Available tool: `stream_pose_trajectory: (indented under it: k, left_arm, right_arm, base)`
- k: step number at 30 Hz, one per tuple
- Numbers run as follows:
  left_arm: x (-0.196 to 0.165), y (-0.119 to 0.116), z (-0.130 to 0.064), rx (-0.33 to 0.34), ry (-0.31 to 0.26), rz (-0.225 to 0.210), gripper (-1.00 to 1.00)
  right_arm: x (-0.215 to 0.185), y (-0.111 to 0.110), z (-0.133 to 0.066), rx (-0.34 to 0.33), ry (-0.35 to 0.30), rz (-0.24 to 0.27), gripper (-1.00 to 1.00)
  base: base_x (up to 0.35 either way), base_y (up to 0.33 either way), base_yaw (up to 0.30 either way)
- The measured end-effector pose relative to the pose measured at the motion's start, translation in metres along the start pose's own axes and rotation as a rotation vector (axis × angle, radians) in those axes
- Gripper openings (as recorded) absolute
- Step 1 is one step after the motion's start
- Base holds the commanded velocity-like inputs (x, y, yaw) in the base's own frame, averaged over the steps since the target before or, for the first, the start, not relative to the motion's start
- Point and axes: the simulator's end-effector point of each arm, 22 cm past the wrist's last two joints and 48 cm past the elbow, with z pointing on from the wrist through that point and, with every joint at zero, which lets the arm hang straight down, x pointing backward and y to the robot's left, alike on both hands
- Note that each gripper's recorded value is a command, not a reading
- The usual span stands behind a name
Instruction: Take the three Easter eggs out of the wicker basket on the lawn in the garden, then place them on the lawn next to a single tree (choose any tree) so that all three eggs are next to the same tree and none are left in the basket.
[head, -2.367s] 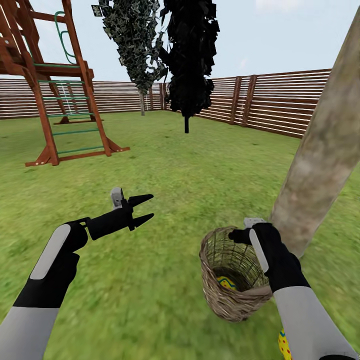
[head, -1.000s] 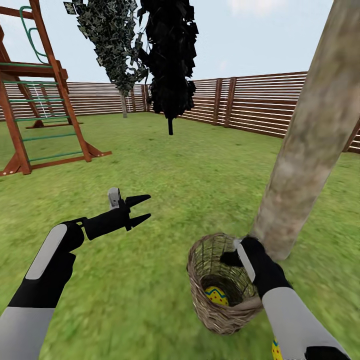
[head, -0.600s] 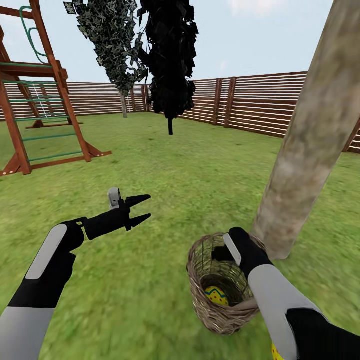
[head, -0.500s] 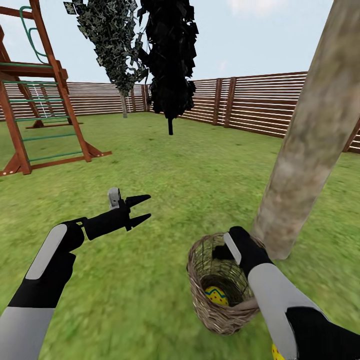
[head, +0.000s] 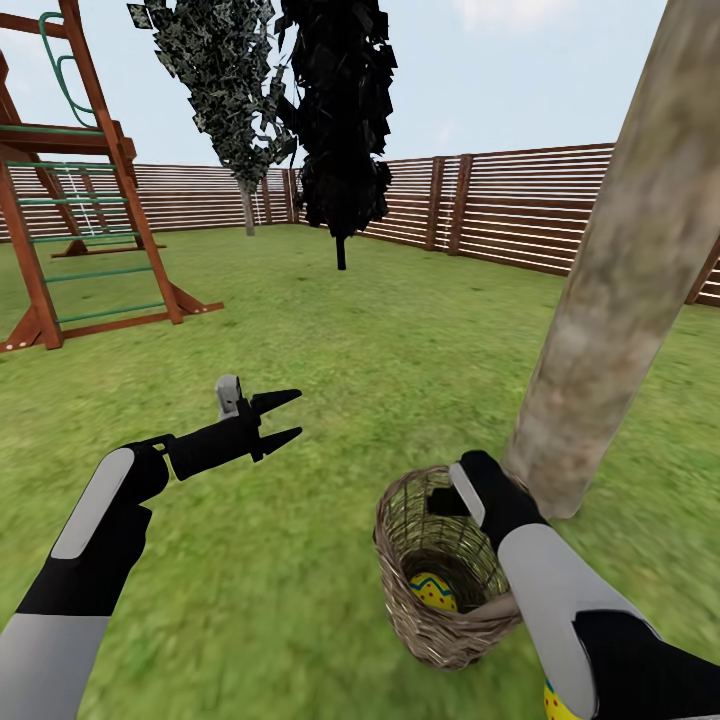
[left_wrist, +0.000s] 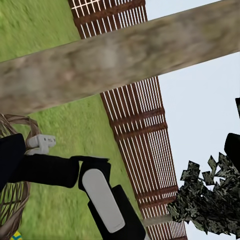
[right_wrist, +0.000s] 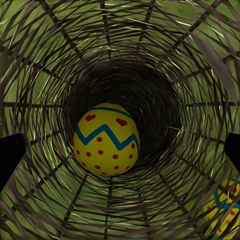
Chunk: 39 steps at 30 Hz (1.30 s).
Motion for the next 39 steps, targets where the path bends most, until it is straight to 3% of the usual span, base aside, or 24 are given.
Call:
stream_pose_trajectory:
  k: [4,9,14,25,39]
  left_arm:
    - [0.000,0.000,0.000,0.000,0.001,0.000,1.00]
    - [0.001,0.000,0.001,0.001,0.002,-0.001,1.00]
    - [0.002,0.000,0.002,0.002,0.003,-0.001,1.00]
    - [0.003,-0.001,0.002,0.002,0.005,0.001,1.00]
    - [0.001,0.036,0.007,-0.028,0.011,-0.048,1.00]
  right_arm:
    - [0.000,0.004,0.002,-0.007,-0.006,0.003,1.00]
    - [0.019,0.006,0.013,-0.003,0.042,-0.006,1.00]
    - [0.018,0.005,0.015,0.002,0.033,-0.007,1.00]
    - [-0.018,-0.008,0.011,0.050,-0.056,0.007,1.00]
    - [-0.003,-0.007,0.043,0.047,-0.005,0.009,1.00]
  base:
    - [0.000,0.000,0.000]
    - [0.000,0.000,0.000]
    - [0.000,0.000,0.000]
    - [0.000,0.000,0.000]
    - [0.000,0.000,0.000]
